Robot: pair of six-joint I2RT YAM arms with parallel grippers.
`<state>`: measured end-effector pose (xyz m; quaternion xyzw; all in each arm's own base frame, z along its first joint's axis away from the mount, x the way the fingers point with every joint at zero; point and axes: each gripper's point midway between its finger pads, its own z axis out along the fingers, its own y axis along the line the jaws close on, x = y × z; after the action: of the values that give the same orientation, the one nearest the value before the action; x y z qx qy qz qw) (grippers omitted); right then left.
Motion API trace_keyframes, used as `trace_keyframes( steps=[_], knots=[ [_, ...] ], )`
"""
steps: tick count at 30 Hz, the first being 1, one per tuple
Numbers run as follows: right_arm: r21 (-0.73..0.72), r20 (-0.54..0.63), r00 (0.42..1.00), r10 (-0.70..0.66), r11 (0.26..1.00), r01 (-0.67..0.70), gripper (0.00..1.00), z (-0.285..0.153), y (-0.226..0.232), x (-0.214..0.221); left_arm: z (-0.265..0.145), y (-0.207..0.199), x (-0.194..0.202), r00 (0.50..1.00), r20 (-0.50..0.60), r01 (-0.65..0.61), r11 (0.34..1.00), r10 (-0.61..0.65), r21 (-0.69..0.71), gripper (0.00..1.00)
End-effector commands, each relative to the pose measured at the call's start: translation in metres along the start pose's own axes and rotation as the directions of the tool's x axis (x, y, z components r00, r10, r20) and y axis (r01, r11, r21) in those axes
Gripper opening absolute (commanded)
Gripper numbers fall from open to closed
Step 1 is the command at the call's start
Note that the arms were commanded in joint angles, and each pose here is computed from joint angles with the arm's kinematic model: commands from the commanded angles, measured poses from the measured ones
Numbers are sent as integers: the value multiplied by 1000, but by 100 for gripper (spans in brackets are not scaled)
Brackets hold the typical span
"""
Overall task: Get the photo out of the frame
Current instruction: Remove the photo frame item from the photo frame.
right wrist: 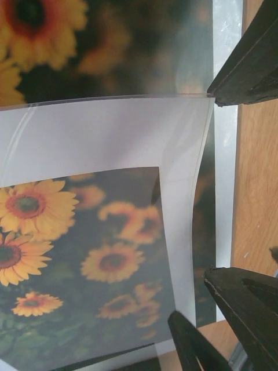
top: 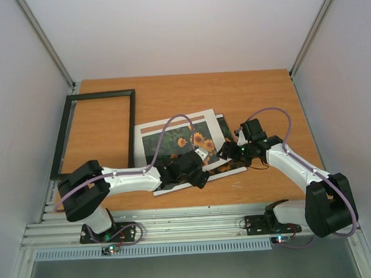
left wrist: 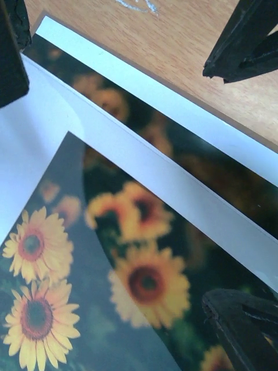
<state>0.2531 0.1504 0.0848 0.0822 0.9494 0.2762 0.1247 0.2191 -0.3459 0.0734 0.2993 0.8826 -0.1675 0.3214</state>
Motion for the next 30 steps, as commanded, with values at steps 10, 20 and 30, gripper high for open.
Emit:
trace_keyframes(
  steps=[10, 20, 30],
  knots=[
    [-144, 0, 1000, 15, 989, -14, 77, -4, 30, -4, 32, -12, -39, 970, 228, -66, 995, 82, -77, 99],
    [-183, -17, 999, 30, 983, -32, 77, -6, 39, -4, 45, -4, -43, 942, 321, -50, 989, 94, -142, 99],
    [-198, -14, 999, 30, 980, -32, 77, -7, 43, -5, 57, 8, -31, 941, 331, -7, 982, 70, -188, 99]
  ],
)
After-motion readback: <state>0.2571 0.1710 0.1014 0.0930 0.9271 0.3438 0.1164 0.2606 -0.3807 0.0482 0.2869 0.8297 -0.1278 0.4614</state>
